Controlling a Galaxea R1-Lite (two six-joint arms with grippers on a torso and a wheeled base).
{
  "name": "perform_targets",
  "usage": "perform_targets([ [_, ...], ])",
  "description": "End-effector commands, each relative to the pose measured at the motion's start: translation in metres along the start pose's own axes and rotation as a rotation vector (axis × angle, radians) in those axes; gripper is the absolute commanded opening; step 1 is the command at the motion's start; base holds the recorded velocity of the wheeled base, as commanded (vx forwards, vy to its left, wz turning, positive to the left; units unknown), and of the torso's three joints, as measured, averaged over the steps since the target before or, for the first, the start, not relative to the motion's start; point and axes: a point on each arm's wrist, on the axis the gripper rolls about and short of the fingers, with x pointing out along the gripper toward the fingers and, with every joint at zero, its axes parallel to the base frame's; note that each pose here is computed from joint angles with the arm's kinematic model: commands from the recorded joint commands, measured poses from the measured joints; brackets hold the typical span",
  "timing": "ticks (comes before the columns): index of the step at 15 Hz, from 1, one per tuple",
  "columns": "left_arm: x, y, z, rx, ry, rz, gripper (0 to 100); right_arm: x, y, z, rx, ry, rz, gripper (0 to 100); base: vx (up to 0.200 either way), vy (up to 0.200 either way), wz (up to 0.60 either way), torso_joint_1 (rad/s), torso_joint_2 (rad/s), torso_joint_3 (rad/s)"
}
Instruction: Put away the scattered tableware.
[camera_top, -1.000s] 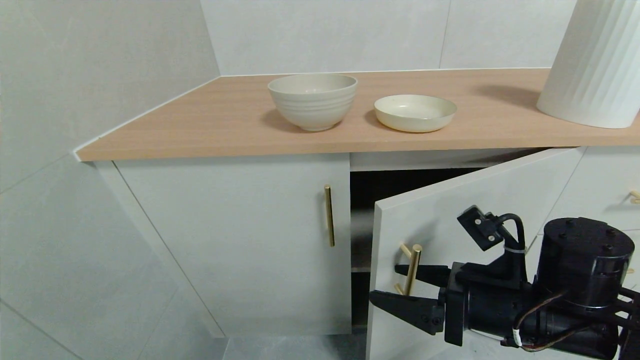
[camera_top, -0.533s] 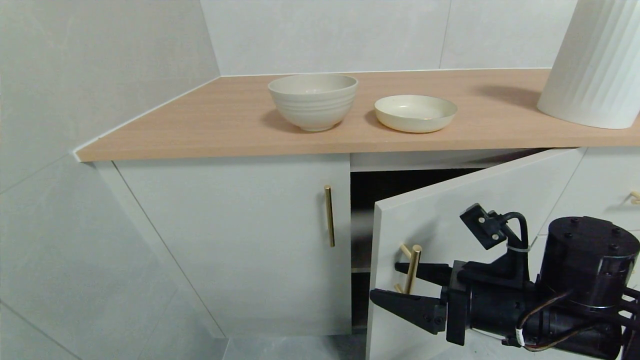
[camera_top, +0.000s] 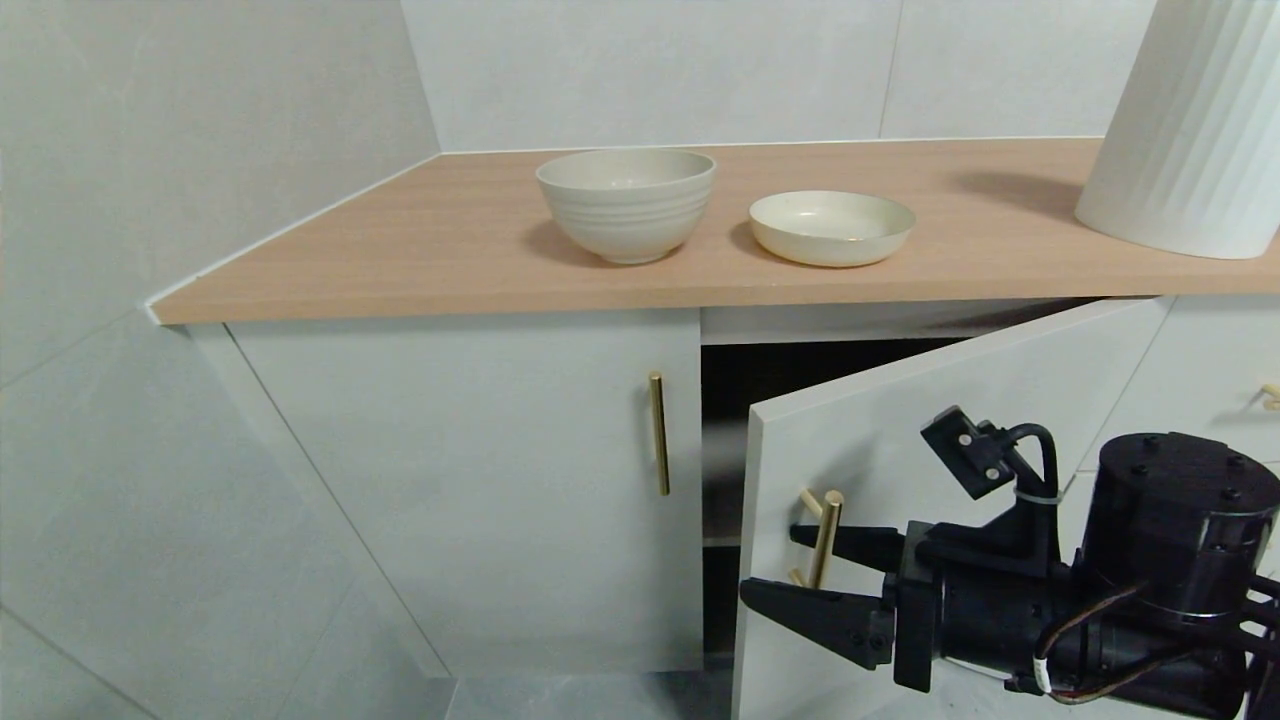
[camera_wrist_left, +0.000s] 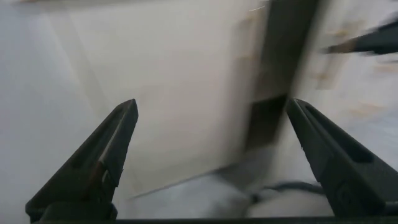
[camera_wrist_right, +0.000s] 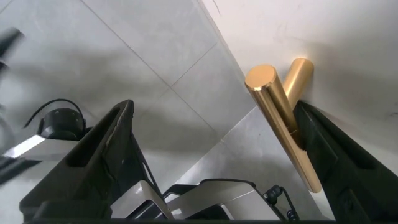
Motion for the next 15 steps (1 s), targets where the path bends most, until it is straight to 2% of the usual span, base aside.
perform_targets([
  [1,0.067,0.022,0.066,-0.093,0.167,-0.258,100,0.000,0.000,0.000,0.000,-0.001,-0.002,100,0.000,0.000,0.00,0.000,0.00,0.000],
  [3,0.101,0.030,0.074,-0.126,0.200,-0.378,100,0.000,0.000,0.000,0.000,0.000,-0.003,100,0.000,0.000,0.00,0.000,0.00,0.000],
  [5,0.131,0.033,0.070,-0.197,0.261,-0.449,100,-0.001,0.000,0.001,-0.002,-0.004,-0.002,100,0.000,0.000,0.00,0.000,0.00,0.000],
  [6,0.152,0.032,0.065,-0.248,0.303,-0.488,100,-0.001,0.001,0.001,-0.003,-0.007,-0.001,100,0.000,0.000,0.00,0.000,0.00,0.000],
  [7,0.166,0.030,0.059,-0.271,0.331,-0.519,100,-0.001,0.001,0.001,-0.003,-0.007,-0.001,100,0.000,0.000,0.00,0.000,0.00,0.000],
  [9,0.181,0.025,0.039,-0.285,0.377,-0.559,100,0.000,0.000,0.000,0.000,0.000,-0.004,100,0.000,0.000,0.00,0.000,0.00,0.000],
  [10,0.188,0.023,0.022,-0.294,0.409,-0.573,100,0.001,-0.001,-0.002,0.003,0.006,-0.004,100,0.000,0.000,0.00,0.000,0.00,0.000],
  [12,0.200,0.022,0.010,-0.297,0.425,-0.584,100,0.003,-0.004,-0.006,0.010,0.023,-0.011,100,0.000,0.000,0.00,0.000,0.00,0.000],
  [14,0.200,0.021,0.007,-0.301,0.434,-0.586,100,0.002,-0.003,-0.006,0.012,0.023,-0.011,100,0.000,0.000,0.00,0.000,0.00,0.000],
  [15,0.201,0.021,0.008,-0.301,0.433,-0.587,0,0.001,-0.003,-0.005,0.010,0.019,-0.011,100,0.000,0.000,0.00,0.000,0.00,0.000],
])
